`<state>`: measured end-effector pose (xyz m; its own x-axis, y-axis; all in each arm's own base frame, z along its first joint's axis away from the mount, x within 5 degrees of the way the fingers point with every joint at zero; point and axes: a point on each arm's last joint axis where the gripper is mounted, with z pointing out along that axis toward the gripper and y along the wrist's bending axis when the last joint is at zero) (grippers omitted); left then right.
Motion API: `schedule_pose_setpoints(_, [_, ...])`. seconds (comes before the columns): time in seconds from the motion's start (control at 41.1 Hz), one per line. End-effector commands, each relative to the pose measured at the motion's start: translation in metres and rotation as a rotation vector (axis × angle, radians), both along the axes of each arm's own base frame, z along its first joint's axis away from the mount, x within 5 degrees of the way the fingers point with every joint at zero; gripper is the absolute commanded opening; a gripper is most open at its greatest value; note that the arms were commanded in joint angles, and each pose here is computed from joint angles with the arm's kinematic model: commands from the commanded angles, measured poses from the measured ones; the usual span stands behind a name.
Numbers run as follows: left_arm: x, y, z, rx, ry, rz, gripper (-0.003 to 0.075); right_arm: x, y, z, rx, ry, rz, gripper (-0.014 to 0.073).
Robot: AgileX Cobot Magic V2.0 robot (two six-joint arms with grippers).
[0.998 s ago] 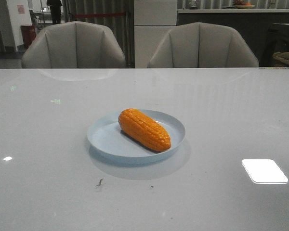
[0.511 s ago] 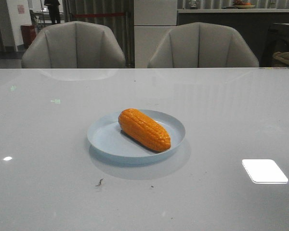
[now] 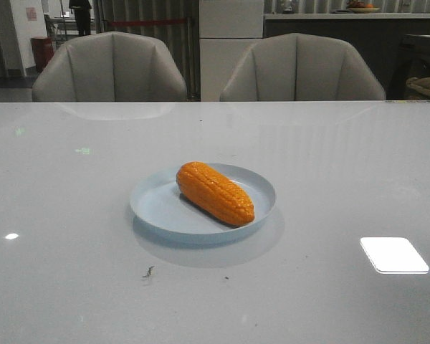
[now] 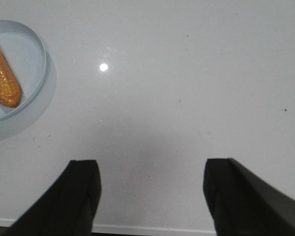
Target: Place corn on plate with both arms
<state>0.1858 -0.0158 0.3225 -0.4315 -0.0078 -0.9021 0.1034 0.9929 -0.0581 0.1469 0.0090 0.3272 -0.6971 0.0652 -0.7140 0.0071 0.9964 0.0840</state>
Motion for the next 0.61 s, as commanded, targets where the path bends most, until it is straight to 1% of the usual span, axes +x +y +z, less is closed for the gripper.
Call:
schedule_pose_setpoints(0.0, [-0.008,0.002,0.020,-0.017,-0.143,0.022,0.0094,0.002,-0.001,0.013,0.008,-0.091,-0.011,0.0552])
schedule_pose_setpoints(0.073, [-0.023,0.005,0.017,0.027,-0.197,0.029,0.0094,0.002,-0.001,0.013,0.008,-0.091,-0.011,0.0552])
schedule_pose_setpoints(0.146, [-0.038,0.008,0.012,0.022,-0.278,0.056,0.0094,0.002,-0.001,0.013,0.008,-0.092,-0.011,0.0552])
schedule_pose_setpoints(0.17, [-0.044,0.009,0.011,0.018,-0.325,0.063,0.0094,0.002,-0.001,0.013,0.008,-0.092,-0.011,0.0552])
schedule_pose_setpoints(0.244, [-0.059,0.010,-0.002,0.013,-0.412,0.071,0.0094,0.002,-0.001,0.013,0.008,-0.092,-0.011,0.0552])
schedule_pose_setpoints(0.317, [-0.074,0.010,-0.016,0.047,-0.475,0.062,0.0094,0.002,-0.001,0.013,0.008,-0.092,-0.011,0.0552])
schedule_pose_setpoints(0.487, [-0.107,0.012,-0.051,0.050,-0.540,0.062,0.0094,0.002,-0.001,0.013,0.008,-0.092,-0.011,0.0552])
schedule_pose_setpoints(0.584, [-0.119,0.012,-0.072,0.048,-0.566,0.063,0.0094,0.002,-0.001,0.013,0.008,-0.092,-0.011,0.0552])
